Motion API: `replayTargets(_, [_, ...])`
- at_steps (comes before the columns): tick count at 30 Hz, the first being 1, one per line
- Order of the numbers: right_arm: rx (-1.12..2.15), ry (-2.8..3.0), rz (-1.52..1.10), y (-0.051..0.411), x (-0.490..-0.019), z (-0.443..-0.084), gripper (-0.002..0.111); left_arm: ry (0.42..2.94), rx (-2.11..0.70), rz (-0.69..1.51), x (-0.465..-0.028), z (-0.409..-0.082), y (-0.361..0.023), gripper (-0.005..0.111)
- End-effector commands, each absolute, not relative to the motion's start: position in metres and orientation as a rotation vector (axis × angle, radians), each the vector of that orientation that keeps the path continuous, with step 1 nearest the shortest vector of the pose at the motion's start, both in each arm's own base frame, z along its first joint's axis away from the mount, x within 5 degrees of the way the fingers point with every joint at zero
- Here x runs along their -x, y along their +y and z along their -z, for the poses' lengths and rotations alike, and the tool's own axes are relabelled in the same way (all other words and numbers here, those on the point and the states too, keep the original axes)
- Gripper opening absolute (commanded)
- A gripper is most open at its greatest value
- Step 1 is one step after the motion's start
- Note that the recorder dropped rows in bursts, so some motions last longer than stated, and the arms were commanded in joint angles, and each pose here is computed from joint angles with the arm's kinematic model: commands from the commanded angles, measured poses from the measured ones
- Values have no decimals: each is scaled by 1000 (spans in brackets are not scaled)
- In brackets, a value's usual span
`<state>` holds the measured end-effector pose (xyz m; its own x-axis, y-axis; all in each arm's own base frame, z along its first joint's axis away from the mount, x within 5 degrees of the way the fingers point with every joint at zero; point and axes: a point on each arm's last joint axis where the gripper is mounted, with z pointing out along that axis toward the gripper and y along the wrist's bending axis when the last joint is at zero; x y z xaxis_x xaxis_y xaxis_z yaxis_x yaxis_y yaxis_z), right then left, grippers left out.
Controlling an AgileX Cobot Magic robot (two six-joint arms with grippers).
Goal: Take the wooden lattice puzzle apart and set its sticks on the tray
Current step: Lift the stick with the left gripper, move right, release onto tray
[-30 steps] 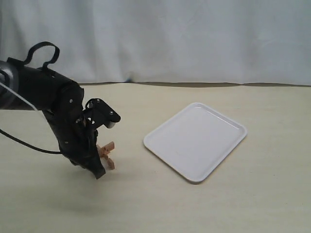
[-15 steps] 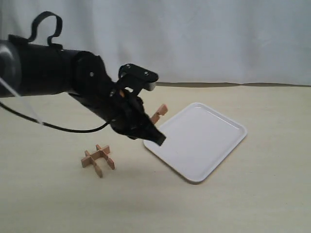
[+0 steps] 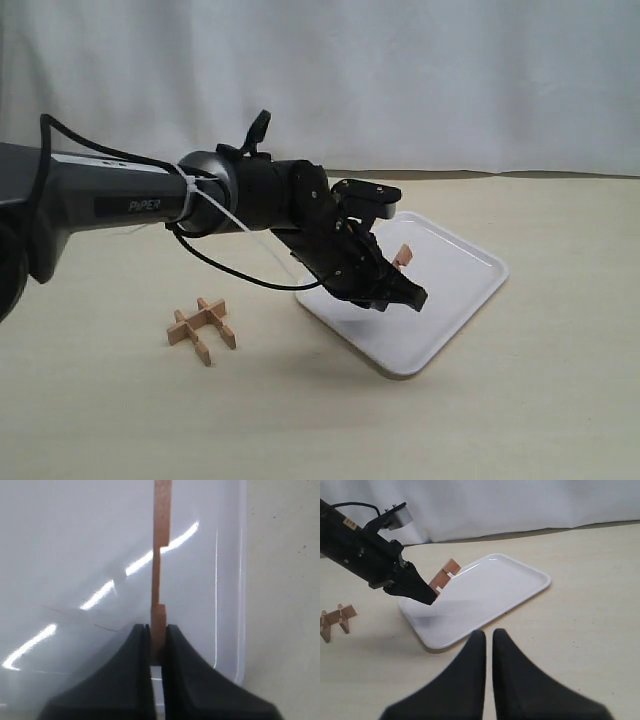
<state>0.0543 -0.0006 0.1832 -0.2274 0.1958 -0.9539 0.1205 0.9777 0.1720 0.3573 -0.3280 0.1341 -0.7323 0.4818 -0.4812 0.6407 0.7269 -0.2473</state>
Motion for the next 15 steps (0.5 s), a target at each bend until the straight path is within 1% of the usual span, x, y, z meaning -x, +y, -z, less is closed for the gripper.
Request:
replayTargets(1, [-228, 1798, -63, -1, -54, -184, 5, 2523, -827, 588, -359, -130, -335, 18])
replayTargets(3, [-228, 1798, -63, -1, -54, -184, 5, 2517, -821, 589, -359, -130, -335, 33])
replayTargets(5, [-228, 1798, -63, -1, -54, -184, 5, 2507, -825, 588, -360, -133, -335, 52])
replayTargets(7, [-228, 1798, -63, -1, -54, -184, 5, 2491, -841, 580, -360, -138, -334, 64])
replayTargets(8, [-228, 1798, -63, -1, -54, -184, 5, 2482, -857, 566, -359, -141, -334, 68])
replayTargets(10, [-228, 1798, -63, -1, -54, -184, 5, 2463, -906, 533, -358, -151, -331, 70])
replayTargets(15, [-228, 1798, -63, -1, -54, -184, 5, 2413, -1069, 368, -351, -193, -315, 70])
